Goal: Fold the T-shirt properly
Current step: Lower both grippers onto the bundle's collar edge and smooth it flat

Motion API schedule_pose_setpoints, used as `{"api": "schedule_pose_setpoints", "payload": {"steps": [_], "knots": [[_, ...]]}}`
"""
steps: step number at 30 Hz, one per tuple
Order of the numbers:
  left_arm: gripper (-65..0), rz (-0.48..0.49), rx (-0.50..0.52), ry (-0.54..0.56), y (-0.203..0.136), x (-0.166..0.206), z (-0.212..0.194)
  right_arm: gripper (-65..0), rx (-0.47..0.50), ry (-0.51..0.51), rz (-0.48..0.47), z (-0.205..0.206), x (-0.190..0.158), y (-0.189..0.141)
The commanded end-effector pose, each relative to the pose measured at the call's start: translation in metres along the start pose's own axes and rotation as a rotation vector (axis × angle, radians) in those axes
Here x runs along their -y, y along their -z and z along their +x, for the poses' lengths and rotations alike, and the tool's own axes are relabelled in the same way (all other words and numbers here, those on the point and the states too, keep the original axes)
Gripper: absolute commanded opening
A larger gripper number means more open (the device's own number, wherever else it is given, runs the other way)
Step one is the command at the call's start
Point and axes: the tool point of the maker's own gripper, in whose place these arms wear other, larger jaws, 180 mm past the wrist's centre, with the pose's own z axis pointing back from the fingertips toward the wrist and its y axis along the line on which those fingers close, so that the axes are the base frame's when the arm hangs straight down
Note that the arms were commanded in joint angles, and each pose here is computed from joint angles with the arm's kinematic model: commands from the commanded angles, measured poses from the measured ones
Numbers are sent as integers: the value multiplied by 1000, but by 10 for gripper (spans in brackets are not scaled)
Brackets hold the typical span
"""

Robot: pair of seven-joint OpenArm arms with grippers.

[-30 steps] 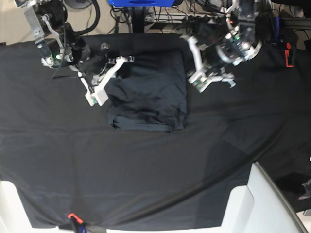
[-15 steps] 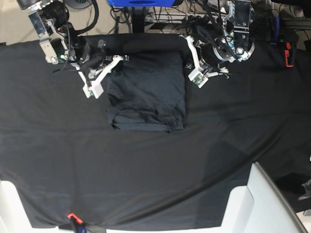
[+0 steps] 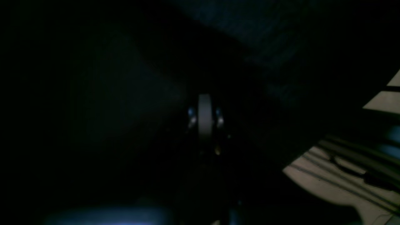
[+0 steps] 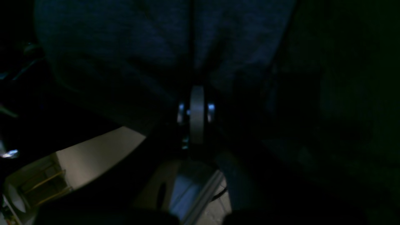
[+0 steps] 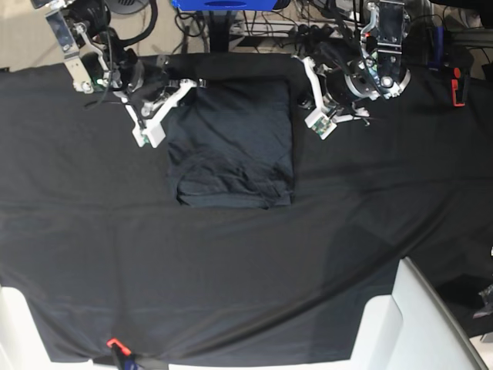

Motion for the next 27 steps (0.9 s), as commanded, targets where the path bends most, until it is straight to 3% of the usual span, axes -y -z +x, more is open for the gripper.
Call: {"api": "schedule_pose_setpoints", "payload": {"steps": [1, 9, 15, 21, 27], "knots": [[-650, 23, 38, 12, -6, -6, 13, -645, 37, -19, 24, 13, -7, -5], [-650, 76, 161, 94, -32, -6, 61, -644, 107, -59, 64, 35, -26, -20], [-650, 55, 230, 55, -26, 9, 87, -644, 140, -43, 49, 45, -19, -24], [-650, -65, 200, 82, -3, 50, 84, -644, 196, 3, -1, 63, 4, -34], [-650, -98, 145, 56, 9, 56, 63, -644, 213, 43, -34, 62, 20, -41]]}}
